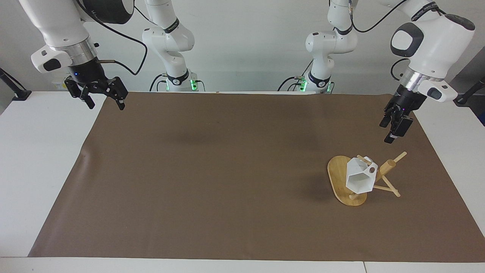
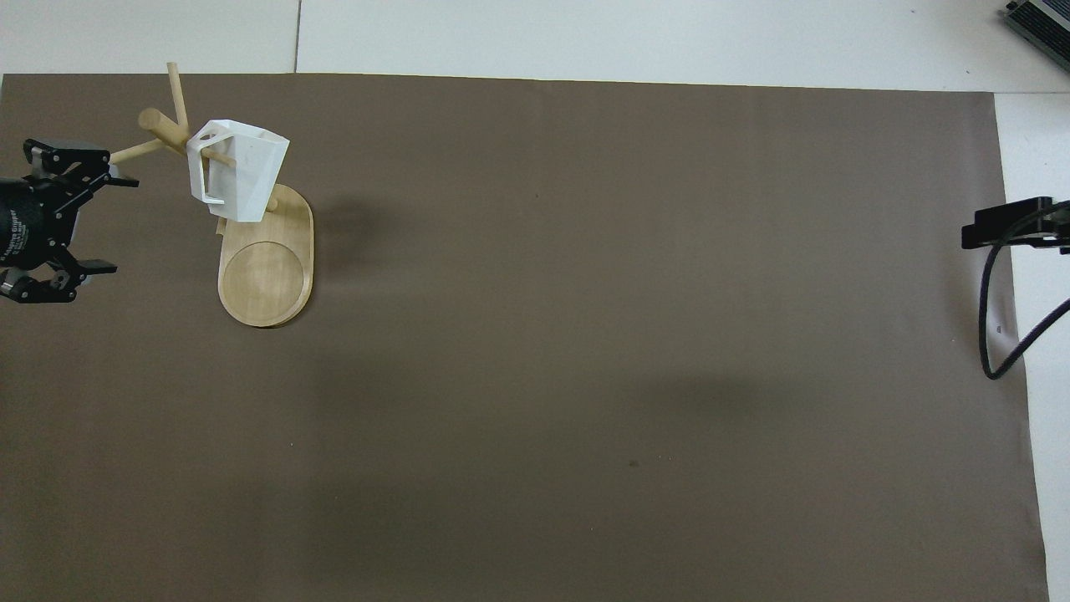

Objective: Hang cup on rack

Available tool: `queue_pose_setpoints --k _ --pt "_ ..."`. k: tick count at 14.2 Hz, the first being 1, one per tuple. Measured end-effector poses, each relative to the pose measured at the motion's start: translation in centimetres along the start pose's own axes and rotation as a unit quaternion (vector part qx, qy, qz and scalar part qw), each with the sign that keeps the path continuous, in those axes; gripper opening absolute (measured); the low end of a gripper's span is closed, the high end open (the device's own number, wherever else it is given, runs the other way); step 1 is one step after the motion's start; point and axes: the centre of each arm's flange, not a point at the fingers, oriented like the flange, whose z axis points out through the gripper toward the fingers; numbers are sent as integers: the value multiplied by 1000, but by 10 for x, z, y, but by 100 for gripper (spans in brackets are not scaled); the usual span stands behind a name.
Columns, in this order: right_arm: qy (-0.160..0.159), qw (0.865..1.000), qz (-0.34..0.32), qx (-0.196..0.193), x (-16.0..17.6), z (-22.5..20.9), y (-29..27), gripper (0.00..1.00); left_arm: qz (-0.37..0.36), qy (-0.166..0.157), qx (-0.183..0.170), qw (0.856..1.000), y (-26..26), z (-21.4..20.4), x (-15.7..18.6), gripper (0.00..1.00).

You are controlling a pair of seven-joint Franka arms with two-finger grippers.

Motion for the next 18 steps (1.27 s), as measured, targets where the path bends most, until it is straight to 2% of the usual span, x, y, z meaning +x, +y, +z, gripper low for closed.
queue_pose_setpoints --k 3,6,8,11,13,15,18 --pt "0 1000 0 0 0 0 0 100 101 5 36 994 -5 -11 -1 100" --pt "0 1000 0 0 0 0 0 100 194 -3 47 980 -9 -21 -6 100" --pt "0 1000 0 0 0 0 0 100 285 -19 57 957 -13 -22 -9 100" --pt "0 1000 0 0 0 0 0 100 412 -51 74 907 -22 -25 -13 100" --pt "0 1000 0 0 0 0 1 100 475 -62 97 872 -24 -41 -16 100" --pt "-1 1000 1 0 0 0 1 100 505 -71 111 853 -22 -64 -24 100" --pt "-1 1000 1 0 0 1 1 100 530 -71 112 838 -12 -91 -38 100"
